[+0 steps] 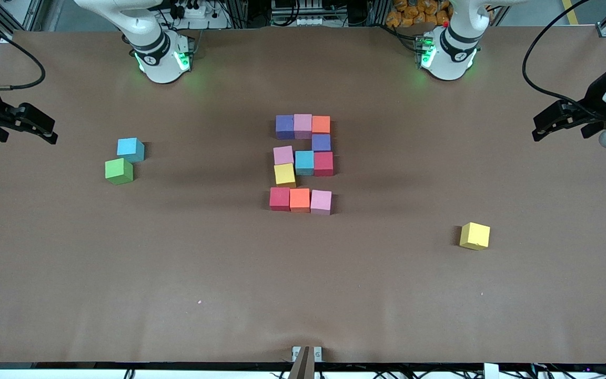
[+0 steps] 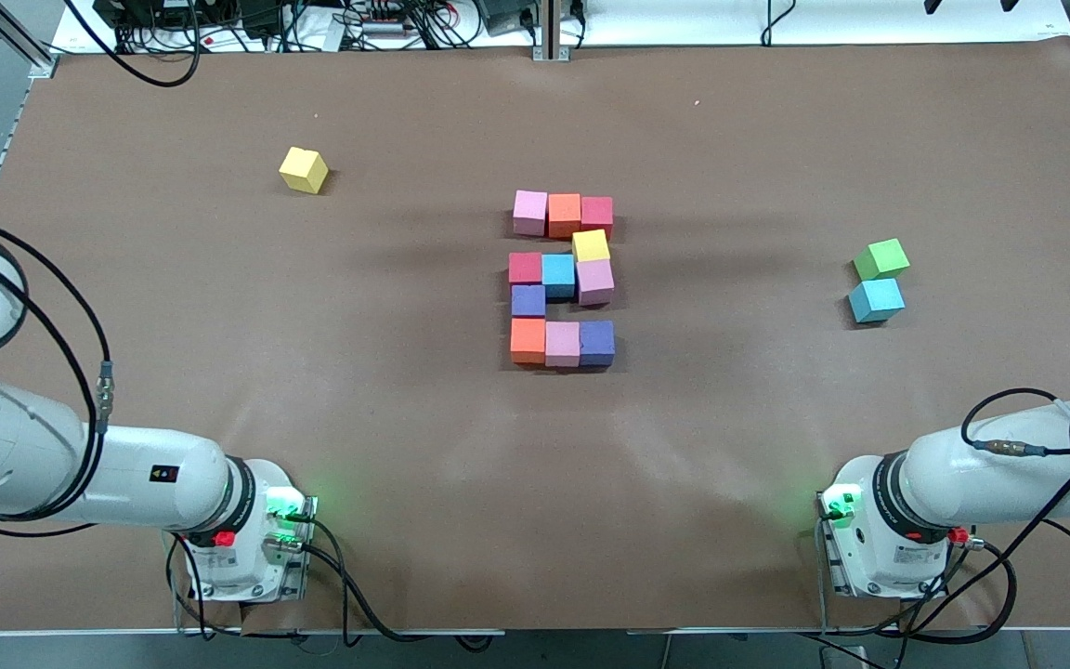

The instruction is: Form number 2 with 11 blocks

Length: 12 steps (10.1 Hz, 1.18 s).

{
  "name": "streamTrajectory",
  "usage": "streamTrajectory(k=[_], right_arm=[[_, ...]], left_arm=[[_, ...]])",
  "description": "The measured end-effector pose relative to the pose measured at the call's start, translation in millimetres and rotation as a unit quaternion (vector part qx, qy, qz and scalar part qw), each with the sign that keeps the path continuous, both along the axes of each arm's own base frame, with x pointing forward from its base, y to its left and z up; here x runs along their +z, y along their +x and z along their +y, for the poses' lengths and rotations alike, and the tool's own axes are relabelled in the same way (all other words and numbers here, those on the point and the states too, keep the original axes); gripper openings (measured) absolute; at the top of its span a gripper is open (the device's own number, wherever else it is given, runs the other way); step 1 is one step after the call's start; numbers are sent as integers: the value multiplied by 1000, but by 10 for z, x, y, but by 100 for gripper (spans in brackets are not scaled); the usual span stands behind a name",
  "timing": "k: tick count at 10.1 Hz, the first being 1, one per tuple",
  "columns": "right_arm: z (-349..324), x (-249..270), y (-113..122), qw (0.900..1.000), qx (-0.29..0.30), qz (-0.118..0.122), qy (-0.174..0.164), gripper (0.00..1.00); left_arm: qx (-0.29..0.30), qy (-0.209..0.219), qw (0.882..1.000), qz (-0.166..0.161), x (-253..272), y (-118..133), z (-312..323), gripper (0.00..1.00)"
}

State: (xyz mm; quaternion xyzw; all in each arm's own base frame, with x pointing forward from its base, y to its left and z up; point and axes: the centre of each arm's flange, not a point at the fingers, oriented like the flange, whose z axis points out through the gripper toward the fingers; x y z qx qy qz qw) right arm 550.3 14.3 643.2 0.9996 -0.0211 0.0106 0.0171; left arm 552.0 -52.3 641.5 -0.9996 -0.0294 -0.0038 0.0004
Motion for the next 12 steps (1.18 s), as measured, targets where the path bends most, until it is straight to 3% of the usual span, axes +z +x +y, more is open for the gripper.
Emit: streamTrajectory(k=[12], right_arm=[[-14,-89,50,1000,-2,8,-1,100]], left_arm=[[0,-4,1000,2,-19,10,-7,100]])
